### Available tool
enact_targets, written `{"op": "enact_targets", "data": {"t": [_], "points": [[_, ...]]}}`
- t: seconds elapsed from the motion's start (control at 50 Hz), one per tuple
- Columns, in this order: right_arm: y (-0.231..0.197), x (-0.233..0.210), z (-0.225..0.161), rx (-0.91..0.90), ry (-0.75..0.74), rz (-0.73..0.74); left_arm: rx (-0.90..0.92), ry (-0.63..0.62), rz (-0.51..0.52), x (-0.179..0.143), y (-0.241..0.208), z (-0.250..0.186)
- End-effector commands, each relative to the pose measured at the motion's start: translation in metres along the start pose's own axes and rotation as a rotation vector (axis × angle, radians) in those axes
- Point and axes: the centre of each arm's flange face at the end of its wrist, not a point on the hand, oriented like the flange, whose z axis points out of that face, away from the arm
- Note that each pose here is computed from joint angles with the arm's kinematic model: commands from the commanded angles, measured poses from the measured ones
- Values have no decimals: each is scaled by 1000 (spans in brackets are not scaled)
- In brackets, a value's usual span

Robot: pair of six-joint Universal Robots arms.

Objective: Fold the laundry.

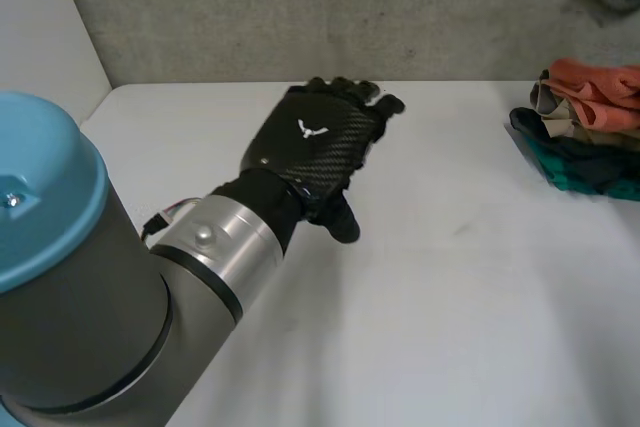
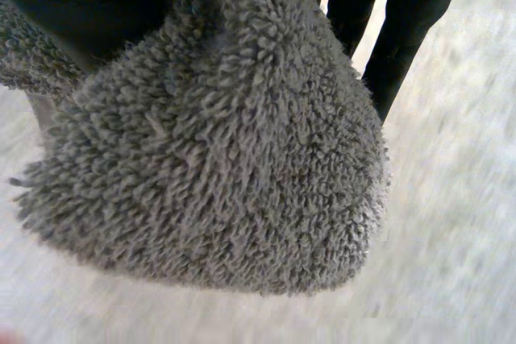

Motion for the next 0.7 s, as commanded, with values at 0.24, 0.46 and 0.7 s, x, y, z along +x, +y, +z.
{"op": "enact_targets", "data": {"t": [0.24, 0.46, 0.7], "points": [[137, 6, -72, -250, -98, 165, 31, 144, 2, 22, 6, -5], [108, 9, -72, -266, -78, 171, 30, 185, -3, 25, 8, -7], [14, 45, -85, -455, 166, 154, 61, 179, -1, 24, -4, -11]]}}
